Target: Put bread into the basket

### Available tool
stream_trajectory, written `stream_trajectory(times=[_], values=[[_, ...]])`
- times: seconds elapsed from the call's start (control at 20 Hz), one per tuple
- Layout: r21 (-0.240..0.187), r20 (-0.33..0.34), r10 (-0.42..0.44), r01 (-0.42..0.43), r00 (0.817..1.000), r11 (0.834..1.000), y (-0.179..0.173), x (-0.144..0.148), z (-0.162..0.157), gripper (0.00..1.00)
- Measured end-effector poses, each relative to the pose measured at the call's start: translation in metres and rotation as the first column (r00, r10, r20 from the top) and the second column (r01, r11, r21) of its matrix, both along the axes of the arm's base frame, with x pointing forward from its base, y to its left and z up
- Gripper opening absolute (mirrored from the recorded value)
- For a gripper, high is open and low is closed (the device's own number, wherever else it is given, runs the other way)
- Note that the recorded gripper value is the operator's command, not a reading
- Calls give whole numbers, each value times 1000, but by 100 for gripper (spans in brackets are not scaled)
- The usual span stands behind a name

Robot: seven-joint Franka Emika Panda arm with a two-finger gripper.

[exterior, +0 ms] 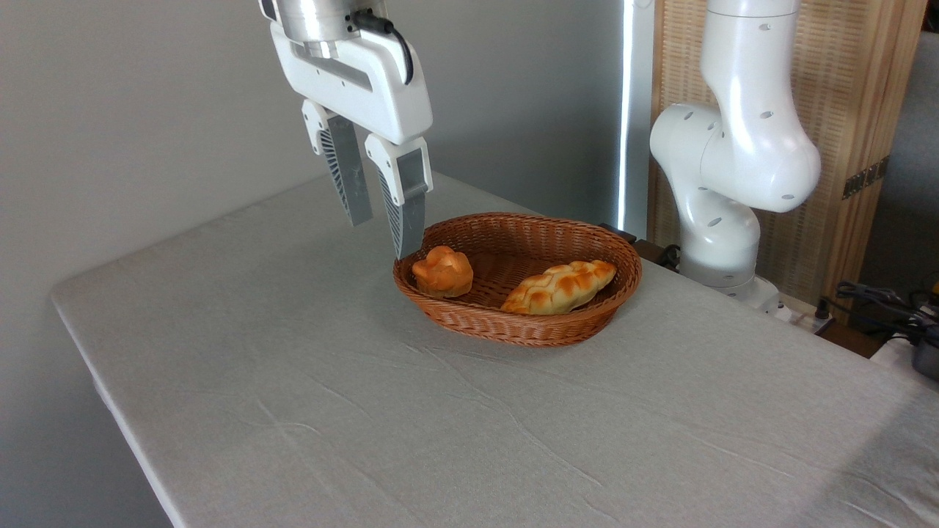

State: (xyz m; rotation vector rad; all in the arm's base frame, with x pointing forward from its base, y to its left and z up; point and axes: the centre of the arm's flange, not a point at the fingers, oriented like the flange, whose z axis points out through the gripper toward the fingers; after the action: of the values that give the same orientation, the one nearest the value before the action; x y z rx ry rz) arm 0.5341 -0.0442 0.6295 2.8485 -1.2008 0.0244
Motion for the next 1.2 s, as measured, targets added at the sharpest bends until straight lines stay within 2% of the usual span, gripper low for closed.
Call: stream_trajectory(times=[0.25, 1.2], values=[[-1, 14, 4, -4, 1000, 1000, 2, 3, 7, 100], [5, -14, 20, -19, 1000, 1000, 9, 11, -8, 100]])
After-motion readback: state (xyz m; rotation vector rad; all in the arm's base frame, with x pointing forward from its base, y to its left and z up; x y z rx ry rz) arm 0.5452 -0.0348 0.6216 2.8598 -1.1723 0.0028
